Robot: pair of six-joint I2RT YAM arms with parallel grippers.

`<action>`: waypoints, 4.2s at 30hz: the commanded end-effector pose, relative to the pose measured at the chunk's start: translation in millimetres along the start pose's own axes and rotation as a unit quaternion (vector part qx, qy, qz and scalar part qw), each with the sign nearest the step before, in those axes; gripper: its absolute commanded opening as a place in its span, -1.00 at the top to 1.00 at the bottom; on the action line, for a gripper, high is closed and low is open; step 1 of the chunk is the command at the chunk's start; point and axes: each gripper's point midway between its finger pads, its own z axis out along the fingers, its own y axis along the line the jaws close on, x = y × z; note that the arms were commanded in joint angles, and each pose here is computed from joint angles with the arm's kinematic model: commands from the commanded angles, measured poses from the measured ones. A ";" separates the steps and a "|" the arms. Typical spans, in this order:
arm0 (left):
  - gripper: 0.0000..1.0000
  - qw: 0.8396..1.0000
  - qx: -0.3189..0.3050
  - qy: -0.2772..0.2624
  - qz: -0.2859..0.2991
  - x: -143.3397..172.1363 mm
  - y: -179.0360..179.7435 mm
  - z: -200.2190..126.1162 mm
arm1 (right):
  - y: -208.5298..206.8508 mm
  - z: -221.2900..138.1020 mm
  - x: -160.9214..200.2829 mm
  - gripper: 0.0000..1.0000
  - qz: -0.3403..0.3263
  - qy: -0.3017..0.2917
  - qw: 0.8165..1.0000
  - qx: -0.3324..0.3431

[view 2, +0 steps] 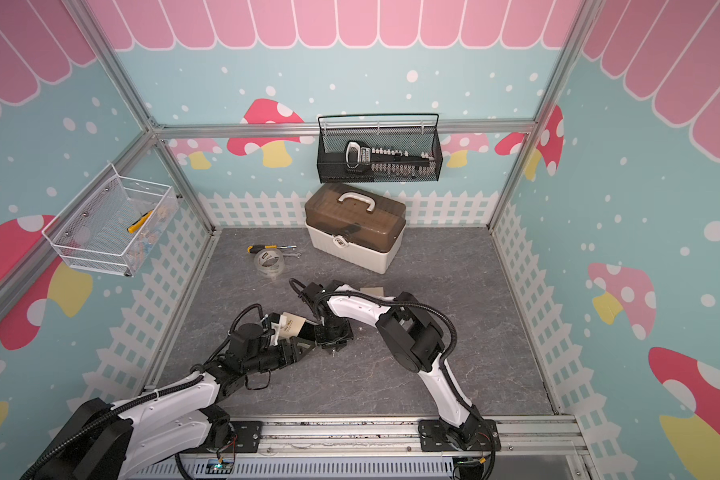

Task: Place the earrings into the drawer-style jewelry box
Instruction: Pick up the earring from the center of the board, then insert the earring into the inner lining.

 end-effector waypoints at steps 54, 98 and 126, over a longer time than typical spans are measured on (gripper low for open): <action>-0.49 0.968 -0.160 -0.194 0.012 -141.9 37.6 -47.5 | 44.8 -171.8 -48.8 1.00 -0.288 -0.456 0.838 -0.080; -0.28 0.989 -0.128 -0.079 0.002 -110.9 68.2 -4.6 | 58.0 -39.2 -77.1 1.00 -0.406 -0.381 0.827 -0.076; -0.27 0.989 -0.128 -0.072 0.005 -112.3 68.6 -1.6 | 50.3 -25.7 -74.7 1.00 -0.417 -0.374 0.827 -0.053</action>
